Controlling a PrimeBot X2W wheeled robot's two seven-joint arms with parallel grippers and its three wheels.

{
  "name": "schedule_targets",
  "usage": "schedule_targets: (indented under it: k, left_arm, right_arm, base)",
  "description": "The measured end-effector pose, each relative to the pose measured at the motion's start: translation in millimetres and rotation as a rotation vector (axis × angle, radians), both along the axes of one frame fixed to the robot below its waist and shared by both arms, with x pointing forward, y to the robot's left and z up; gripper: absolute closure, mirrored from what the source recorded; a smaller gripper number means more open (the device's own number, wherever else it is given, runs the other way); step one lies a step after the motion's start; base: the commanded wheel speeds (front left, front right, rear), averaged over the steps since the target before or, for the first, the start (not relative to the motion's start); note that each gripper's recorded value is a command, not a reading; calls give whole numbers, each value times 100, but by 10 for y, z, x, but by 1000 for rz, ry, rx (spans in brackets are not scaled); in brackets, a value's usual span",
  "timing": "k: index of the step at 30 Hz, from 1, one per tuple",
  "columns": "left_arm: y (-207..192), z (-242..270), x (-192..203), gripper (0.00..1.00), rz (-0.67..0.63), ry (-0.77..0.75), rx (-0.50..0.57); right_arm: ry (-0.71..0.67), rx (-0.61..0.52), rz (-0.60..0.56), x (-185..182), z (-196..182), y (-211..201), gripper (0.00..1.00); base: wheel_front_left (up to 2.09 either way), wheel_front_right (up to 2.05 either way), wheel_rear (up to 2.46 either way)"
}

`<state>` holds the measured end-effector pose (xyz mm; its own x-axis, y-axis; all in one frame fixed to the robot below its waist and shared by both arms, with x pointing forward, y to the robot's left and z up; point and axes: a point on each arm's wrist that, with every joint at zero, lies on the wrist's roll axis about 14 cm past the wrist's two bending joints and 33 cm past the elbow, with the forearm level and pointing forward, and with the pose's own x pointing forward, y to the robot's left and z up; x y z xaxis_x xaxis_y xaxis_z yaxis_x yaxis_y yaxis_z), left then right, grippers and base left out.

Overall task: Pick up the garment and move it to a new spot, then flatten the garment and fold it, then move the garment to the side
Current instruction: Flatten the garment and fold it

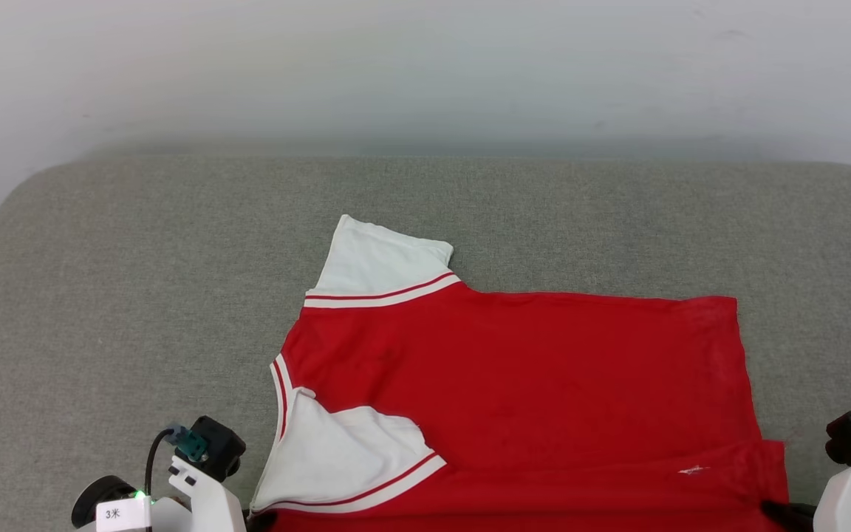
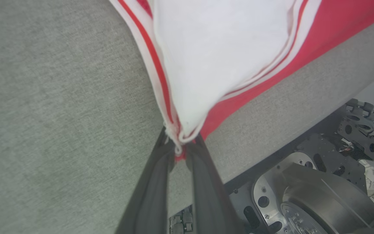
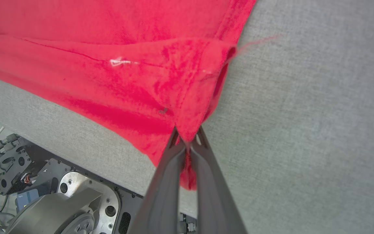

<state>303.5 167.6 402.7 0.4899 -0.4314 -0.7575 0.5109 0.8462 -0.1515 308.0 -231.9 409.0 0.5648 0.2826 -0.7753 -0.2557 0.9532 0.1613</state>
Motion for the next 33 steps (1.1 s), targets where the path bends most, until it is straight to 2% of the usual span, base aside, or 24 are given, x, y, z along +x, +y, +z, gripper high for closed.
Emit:
schedule_targets:
  k: [10,11,12,18,23,33]
  left_arm:
    - [40,-282,30,100,60,51,-16]
    - [46,-288,37,40,63,48,-18]
    - [47,-280,56,0,70,37,-23]
    - [106,-156,180,0,95,-48,-39]
    - [78,77,278,0,85,-150,-63]
    - [163,857,919,0,124,-543,-40]
  right_arm:
    - [44,-5,-48,-11,-325,18,100]
    - [34,3,-52,7,-325,37,77]
    - [10,11,-49,36,-307,66,0]
    - [-171,10,-72,252,-84,8,0]
    - [-380,14,-115,461,254,-84,0]
    - [-835,23,-189,736,1077,-71,0]
  base:
    - [0,0,0]
    - [0,0,0]
    - [0,0,0]
    - [0,0,0]
    - [0,0,0]
    - [0,0,0]
